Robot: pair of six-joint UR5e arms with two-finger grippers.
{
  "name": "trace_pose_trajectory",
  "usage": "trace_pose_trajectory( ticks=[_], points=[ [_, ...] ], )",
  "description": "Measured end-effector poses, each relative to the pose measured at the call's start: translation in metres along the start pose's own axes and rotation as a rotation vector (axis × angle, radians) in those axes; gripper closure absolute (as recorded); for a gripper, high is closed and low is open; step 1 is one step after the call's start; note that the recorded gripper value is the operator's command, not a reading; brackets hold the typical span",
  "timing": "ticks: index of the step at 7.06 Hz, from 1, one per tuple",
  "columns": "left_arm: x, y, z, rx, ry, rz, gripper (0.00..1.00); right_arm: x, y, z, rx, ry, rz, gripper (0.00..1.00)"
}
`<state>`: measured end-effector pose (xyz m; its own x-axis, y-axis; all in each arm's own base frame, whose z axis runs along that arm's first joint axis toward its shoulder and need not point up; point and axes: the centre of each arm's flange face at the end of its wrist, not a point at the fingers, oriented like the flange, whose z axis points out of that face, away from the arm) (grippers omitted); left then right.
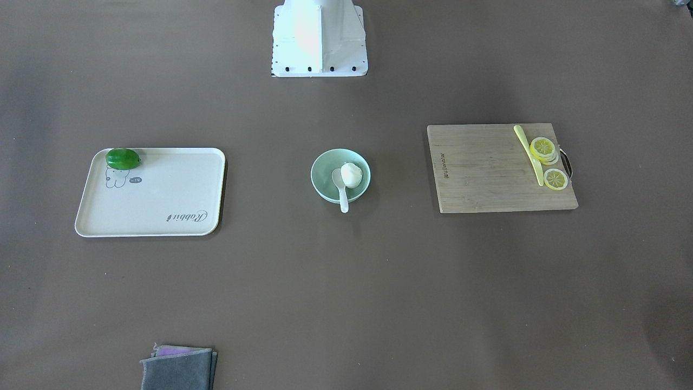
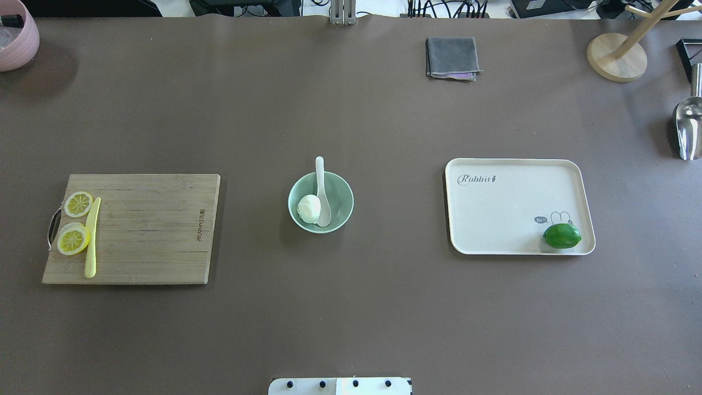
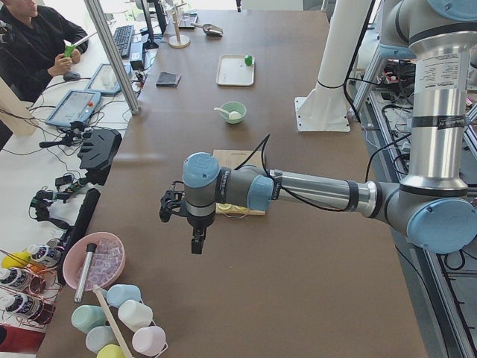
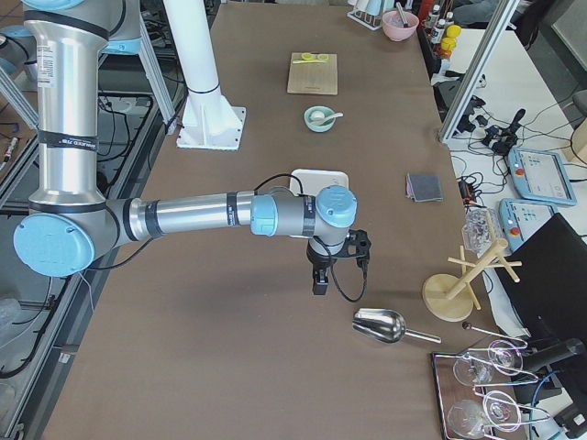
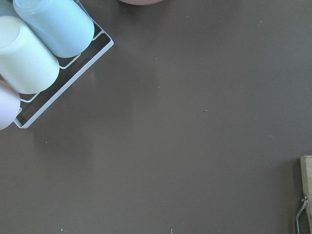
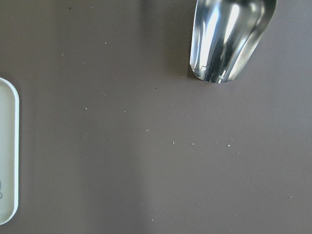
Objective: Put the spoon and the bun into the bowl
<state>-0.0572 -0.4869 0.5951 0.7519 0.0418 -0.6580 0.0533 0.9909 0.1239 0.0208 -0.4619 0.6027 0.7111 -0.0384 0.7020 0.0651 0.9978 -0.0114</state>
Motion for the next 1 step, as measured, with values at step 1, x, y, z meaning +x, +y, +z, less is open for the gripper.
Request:
trace_pose_trajectory(
  ticks=[1],
  points=[
    [0.0003, -0.0004, -0.0002, 0.001, 0.000, 0.001, 0.02, 0.0022, 0.0013, -0.0011, 0.003, -0.001, 0.003, 0.00]
  ],
)
